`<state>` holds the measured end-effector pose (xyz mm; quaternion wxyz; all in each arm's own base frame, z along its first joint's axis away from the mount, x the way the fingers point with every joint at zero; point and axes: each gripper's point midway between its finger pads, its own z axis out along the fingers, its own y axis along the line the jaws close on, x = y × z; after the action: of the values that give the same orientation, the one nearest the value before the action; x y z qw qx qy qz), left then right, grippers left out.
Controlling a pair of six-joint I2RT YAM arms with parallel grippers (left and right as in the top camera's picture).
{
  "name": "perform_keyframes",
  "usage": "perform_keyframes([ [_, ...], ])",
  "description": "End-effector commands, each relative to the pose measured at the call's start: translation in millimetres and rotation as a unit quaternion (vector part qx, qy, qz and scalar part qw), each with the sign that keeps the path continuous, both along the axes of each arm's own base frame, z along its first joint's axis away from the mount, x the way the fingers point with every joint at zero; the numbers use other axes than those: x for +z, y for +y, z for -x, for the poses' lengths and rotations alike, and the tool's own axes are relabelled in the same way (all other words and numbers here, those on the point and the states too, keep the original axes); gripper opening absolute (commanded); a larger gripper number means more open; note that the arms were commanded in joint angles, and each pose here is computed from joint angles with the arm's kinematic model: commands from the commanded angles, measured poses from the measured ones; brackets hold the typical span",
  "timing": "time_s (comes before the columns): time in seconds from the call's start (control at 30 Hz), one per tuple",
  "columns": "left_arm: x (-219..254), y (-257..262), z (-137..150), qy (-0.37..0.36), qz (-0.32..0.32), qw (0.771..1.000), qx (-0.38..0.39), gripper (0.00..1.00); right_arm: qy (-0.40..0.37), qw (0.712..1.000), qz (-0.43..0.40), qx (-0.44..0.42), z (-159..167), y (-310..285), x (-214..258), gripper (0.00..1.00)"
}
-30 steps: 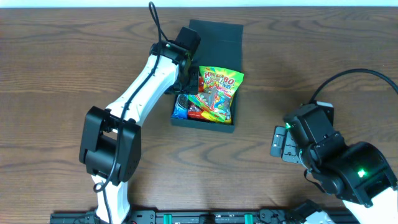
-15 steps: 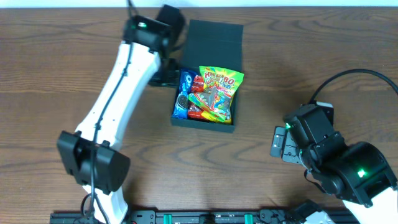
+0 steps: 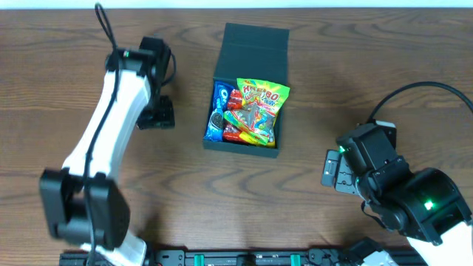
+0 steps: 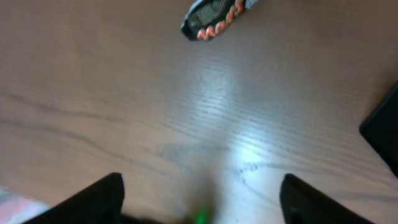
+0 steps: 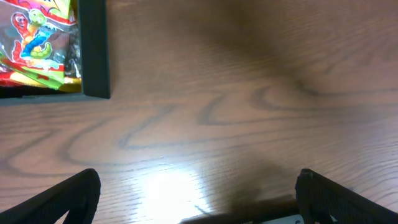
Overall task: Pack container
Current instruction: 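Release the Oreo pack and move the left gripper to the Mars bar, then grasp the Mars bar with the left gripper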
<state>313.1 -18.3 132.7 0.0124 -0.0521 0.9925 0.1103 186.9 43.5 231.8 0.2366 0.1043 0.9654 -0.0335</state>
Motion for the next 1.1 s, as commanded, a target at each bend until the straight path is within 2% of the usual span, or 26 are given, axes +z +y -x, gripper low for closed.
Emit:
perform_keyframes([
  [0.0, 6.3, 11.0, 3.3, -0.026, -0.023, 0.998, -0.059, 0.93, -0.001, 1.000, 0.002, -0.008, 0.4, -1.6, -0.9, 0.99],
  [0.13, 8.2, 26.7, -0.3, -0.027, -0.069, 0.994, -0.080, 0.95, -0.003, 1.000, 0.001, -0.008, -0.3, -1.3, -0.7, 0.99],
  [0.27, 0.3, -0.7, -18.4, -0.038, -0.003, 0.981, -0.189, 0.95, -0.006, 1.000, -0.002, -0.011, -1.5, -0.5, -0.1, 0.99],
  [0.4, -5.3, -5.2, -42.6, -0.063, -0.002, 0.969, -0.241, 0.95, -0.006, 1.000, -0.003, -0.012, -1.7, -0.4, -0.1, 0.99],
  [0.73, -72.2, 9.1, -53.9, 0.006, 0.027, 0.973, -0.230, 0.95, -0.007, 1.000, -0.003, -0.012, -1.7, -0.3, 0.0, 0.99],
  [1.07, -118.5, 0.4, -65.8, 0.021, 0.055, 0.972, -0.229, 0.95, -0.013, 1.000, -0.007, -0.011, -4.8, 1.4, 1.2, 0.99],
])
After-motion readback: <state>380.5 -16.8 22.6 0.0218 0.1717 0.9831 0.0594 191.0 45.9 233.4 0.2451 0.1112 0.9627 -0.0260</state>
